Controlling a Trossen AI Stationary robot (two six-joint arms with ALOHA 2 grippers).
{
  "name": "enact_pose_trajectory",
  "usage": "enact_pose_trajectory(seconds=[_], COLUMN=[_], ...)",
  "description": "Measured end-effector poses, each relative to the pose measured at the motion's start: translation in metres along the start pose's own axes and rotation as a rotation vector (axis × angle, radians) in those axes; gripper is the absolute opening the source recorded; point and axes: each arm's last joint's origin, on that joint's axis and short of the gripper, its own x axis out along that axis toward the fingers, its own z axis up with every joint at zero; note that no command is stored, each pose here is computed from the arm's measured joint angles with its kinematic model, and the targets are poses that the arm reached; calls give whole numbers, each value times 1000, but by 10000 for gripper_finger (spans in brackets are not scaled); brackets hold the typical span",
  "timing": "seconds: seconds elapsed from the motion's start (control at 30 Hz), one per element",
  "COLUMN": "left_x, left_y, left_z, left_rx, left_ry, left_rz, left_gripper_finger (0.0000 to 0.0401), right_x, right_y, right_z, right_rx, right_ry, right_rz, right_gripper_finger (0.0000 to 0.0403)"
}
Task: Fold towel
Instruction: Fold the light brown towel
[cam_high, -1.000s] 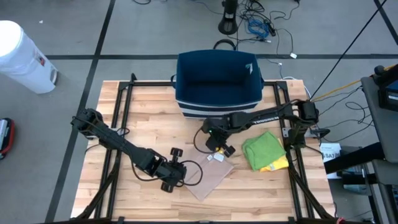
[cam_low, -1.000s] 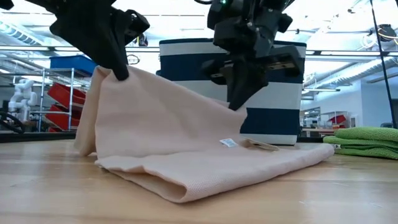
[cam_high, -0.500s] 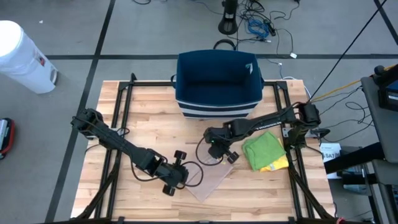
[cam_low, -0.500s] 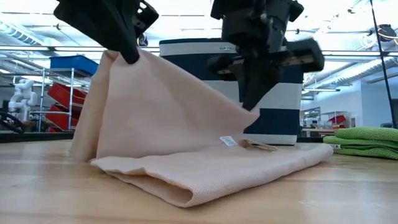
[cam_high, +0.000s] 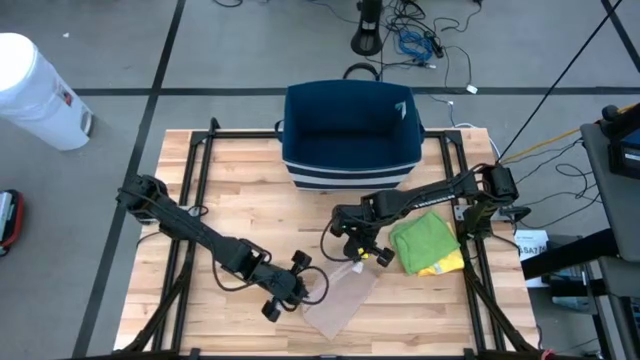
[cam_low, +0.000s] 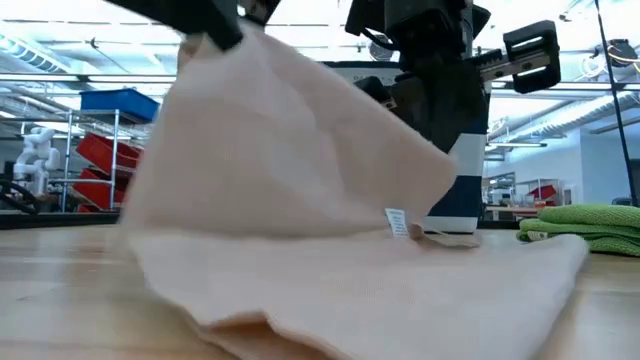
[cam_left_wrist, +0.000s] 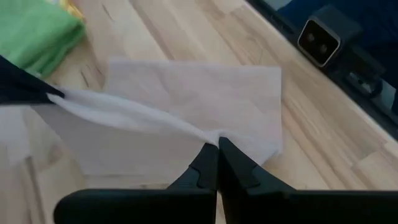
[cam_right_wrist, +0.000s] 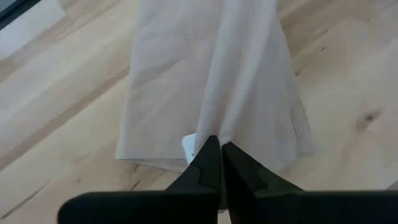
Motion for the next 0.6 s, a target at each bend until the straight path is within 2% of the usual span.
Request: enact_pose_trajectory(seconds=[0.27,0.4,0.6], left_x=[39,42,42], left_y=[7,8,9], left_z=[-17,-17,-10], left_rx=[-24,-18,12], left_ry=[66,63,-14], left_rz=[-71,-67,-69], left_gripper_finger=[2,2,2], right_x=[6,11,18], right_y=[3,6,12], right_z=[-7,-14,-19], right_rx=[7,35,82], right_ry=[16,33,10], right_rz=[20,37,95], right_gripper_finger=[0,0,0])
